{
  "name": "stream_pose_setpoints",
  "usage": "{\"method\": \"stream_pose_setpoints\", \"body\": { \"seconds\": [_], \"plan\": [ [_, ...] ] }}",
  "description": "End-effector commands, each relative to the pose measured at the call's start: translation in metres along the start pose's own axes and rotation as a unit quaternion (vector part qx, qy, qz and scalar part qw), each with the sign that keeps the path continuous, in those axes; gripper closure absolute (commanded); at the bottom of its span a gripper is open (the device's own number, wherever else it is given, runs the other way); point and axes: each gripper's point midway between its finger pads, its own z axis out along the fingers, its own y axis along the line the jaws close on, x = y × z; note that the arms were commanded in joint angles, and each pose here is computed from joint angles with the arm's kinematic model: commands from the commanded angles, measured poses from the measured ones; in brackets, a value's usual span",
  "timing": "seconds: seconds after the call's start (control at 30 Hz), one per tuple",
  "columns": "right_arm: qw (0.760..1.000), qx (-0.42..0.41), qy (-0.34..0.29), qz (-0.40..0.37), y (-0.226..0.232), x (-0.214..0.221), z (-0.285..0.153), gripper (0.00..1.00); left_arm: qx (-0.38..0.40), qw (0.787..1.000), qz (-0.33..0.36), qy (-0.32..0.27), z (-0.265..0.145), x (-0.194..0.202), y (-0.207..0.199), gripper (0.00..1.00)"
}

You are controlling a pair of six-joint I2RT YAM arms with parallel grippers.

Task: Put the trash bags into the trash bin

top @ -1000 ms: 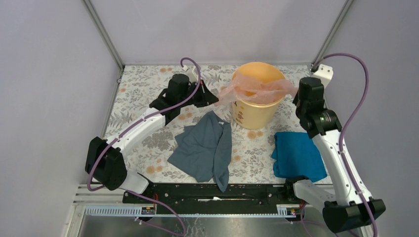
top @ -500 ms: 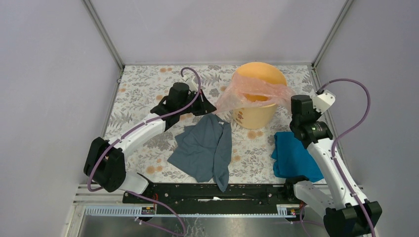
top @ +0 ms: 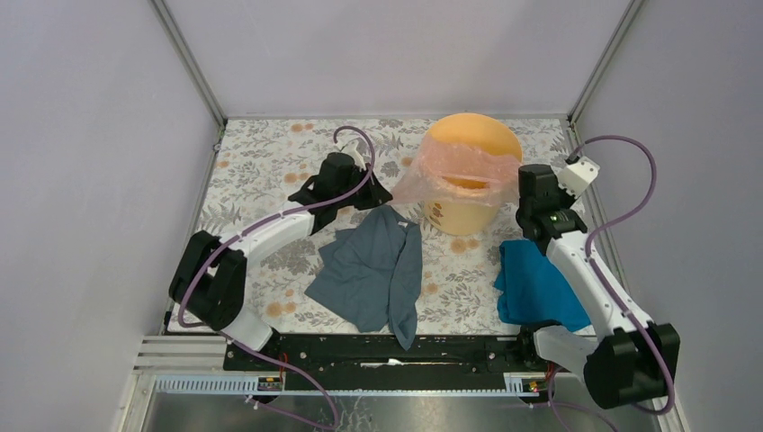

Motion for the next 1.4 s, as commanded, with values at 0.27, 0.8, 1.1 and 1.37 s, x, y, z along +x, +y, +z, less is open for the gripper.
{"method": "stream_pose_setpoints", "body": {
  "seconds": [0.27,0.8,1.1,1.37],
  "plan": [
    [0.994,-0.087,-0.043,-0.045,0.031,-0.042,0.022,0.90,-0.018,0.993,0.026,-0.109,0.018,-0.076,-0.010,1.00],
    [0.917,-0.377,0.003,-0.131,0.054,-0.076,-0.103,0.13,0.023,0.988,0.088,-0.126,-0.082,-0.085,-0.057,0.28],
    [0.888,-0.394,-0.007,-0.236,0.061,-0.074,-0.097,0.23,0.098,0.977,0.174,-0.078,-0.059,-0.064,-0.094,0.01],
    [0.889,-0.362,-0.023,-0.279,0.073,-0.076,-0.064,0.28,0.043,0.978,0.199,-0.046,-0.024,-0.066,-0.070,0.01]
  ]
}}
